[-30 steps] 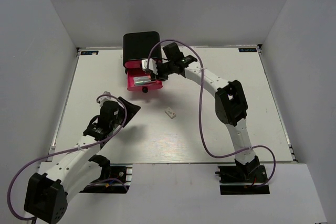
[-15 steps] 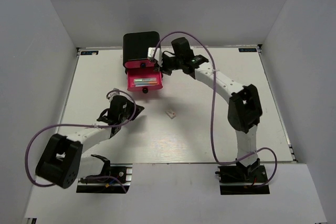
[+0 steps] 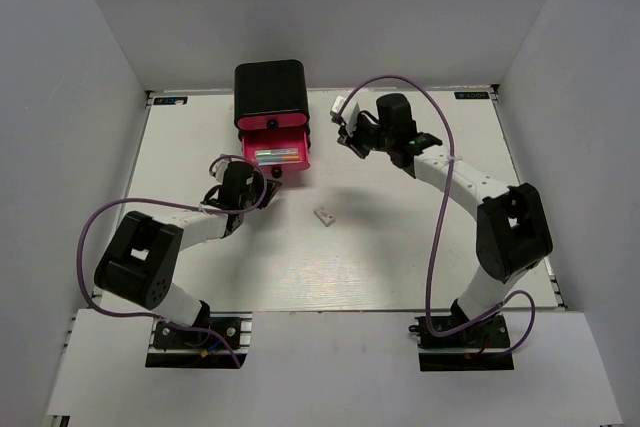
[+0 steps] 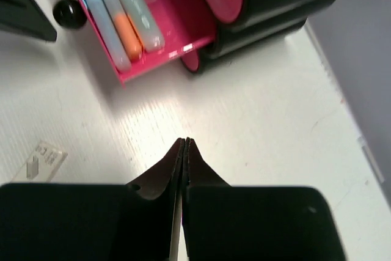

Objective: Sort the stationery into containers
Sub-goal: Close the drawer in the storage box.

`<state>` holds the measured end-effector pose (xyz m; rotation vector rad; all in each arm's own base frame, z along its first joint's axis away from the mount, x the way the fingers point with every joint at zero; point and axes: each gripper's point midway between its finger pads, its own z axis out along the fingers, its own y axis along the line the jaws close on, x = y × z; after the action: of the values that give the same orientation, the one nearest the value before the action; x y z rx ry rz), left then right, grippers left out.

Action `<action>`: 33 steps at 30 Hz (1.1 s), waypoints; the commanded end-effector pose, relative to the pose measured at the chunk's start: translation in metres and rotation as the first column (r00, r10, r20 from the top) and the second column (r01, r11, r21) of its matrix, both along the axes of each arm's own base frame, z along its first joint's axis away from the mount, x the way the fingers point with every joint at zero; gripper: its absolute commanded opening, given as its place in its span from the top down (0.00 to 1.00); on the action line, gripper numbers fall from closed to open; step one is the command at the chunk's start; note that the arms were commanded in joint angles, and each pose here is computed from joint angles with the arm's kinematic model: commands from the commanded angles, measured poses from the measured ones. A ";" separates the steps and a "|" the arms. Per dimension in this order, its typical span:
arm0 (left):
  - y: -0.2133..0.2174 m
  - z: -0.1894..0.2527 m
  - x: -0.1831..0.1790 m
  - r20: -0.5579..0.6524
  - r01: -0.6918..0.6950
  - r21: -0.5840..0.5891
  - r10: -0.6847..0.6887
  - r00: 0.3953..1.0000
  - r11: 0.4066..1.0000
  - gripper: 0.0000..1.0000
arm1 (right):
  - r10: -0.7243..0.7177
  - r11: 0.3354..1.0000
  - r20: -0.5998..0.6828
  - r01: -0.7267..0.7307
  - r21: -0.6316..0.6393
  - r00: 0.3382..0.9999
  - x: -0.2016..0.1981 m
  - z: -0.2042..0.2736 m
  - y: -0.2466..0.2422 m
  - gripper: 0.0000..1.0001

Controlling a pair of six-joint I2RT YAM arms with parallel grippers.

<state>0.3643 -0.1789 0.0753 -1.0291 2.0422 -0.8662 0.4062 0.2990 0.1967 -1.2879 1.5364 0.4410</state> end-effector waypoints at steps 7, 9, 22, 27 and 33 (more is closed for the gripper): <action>0.000 0.023 0.035 0.048 -0.090 -0.044 0.092 0.995 0.995 0.71 | -0.057 0.997 0.025 0.056 0.055 0.998 0.003 0.024 -0.025 1.00; 0.000 0.025 0.040 0.055 -0.103 -0.053 0.106 0.993 0.993 0.63 | -0.066 0.996 0.024 0.065 0.053 0.998 0.005 0.024 -0.030 1.00; 0.014 0.035 0.071 0.037 -0.189 -0.048 0.191 0.981 0.981 0.37 | -0.084 0.995 -0.006 0.084 0.047 0.996 0.001 0.014 -0.052 1.00; 0.019 0.035 0.088 0.028 -0.215 -0.051 0.217 0.976 0.975 0.33 | -0.095 0.994 -0.011 0.095 0.052 0.995 0.002 0.015 -0.059 1.00; 0.023 0.038 0.103 0.029 -0.233 -0.052 0.235 0.972 0.971 0.29 | -0.111 0.992 -0.019 0.112 0.051 0.994 0.004 0.012 -0.068 1.00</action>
<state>0.4528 -0.1639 0.0982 -1.2286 1.8884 -0.8167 0.4112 0.2352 0.1927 -1.1756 1.6274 0.4135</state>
